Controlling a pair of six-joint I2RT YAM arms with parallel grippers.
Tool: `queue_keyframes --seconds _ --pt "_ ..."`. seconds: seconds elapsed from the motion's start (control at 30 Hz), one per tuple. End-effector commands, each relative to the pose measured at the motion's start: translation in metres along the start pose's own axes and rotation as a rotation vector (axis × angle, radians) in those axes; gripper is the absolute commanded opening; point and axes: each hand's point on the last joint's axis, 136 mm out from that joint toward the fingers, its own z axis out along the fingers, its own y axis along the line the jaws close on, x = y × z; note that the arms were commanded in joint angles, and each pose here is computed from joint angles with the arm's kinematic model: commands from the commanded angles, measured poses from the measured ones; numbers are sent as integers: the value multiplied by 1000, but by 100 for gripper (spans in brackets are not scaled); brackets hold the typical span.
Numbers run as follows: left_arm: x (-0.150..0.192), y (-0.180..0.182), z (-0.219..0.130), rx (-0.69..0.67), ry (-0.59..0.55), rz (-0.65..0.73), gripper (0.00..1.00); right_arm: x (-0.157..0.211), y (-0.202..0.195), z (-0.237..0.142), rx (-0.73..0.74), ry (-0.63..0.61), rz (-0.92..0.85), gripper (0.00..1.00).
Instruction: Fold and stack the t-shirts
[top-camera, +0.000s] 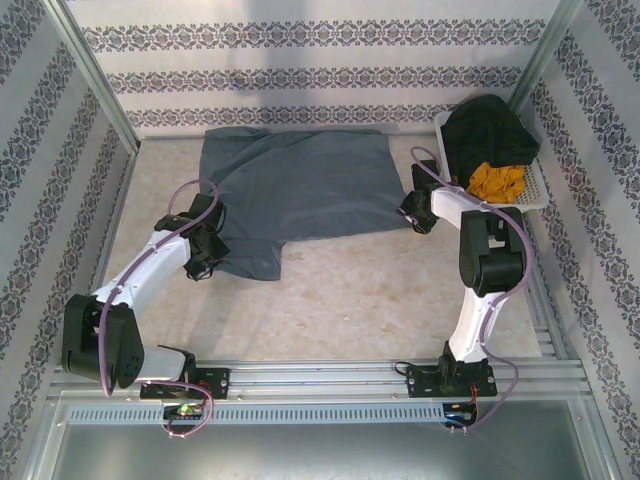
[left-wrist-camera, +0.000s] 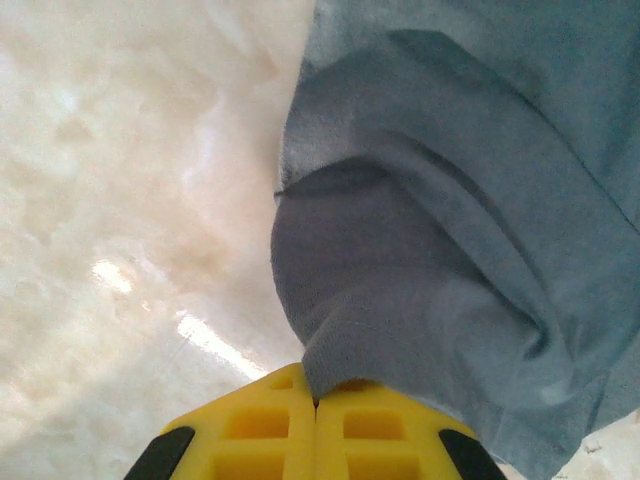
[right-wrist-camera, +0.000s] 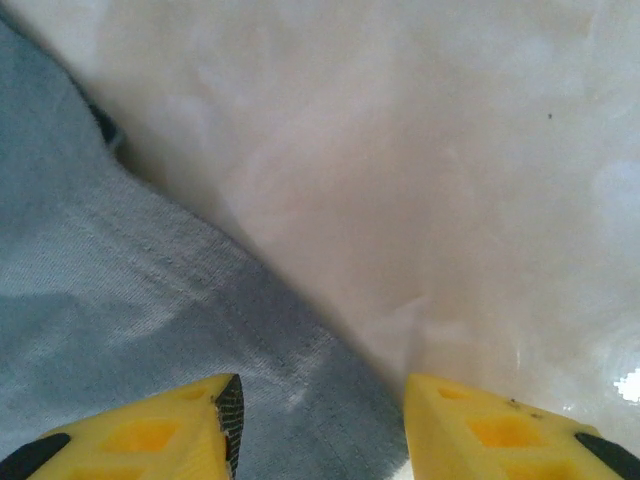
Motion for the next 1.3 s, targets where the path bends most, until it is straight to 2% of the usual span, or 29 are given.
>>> queue_keyframes --seconds 0.0,0.23,0.33,0.4,0.47,0.53,0.6,0.63,0.83,1.27 --pt "-6 4 -11 -25 -38 -7 0 9 -3 1 67 33 18 46" --pt "-17 -1 -14 -11 -73 -21 0 16 -3 5 125 68 -2 39" --pt "-22 -3 -15 -10 -82 -23 0 24 -1 3 155 125 -11 42" --pt "-23 -4 -16 -7 -86 -26 0 29 -4 0 199 133 -26 46" --pt "-24 -6 -16 0 -88 -29 0 32 -5 2 217 138 -34 46" --pt "-26 -6 -16 1 -94 -33 0 31 -2 3 218 144 -49 36" --pt "-28 -6 -17 3 -103 -36 0 27 1 3 204 146 -50 8" --pt "-29 -6 -18 4 -104 -37 0 25 0 -1 202 135 -49 0" --pt "-22 9 -28 -12 -108 -59 0 25 -19 -29 199 94 -81 0" --pt "26 82 -59 -58 -88 -236 0 96 -92 -78 244 132 -234 0"
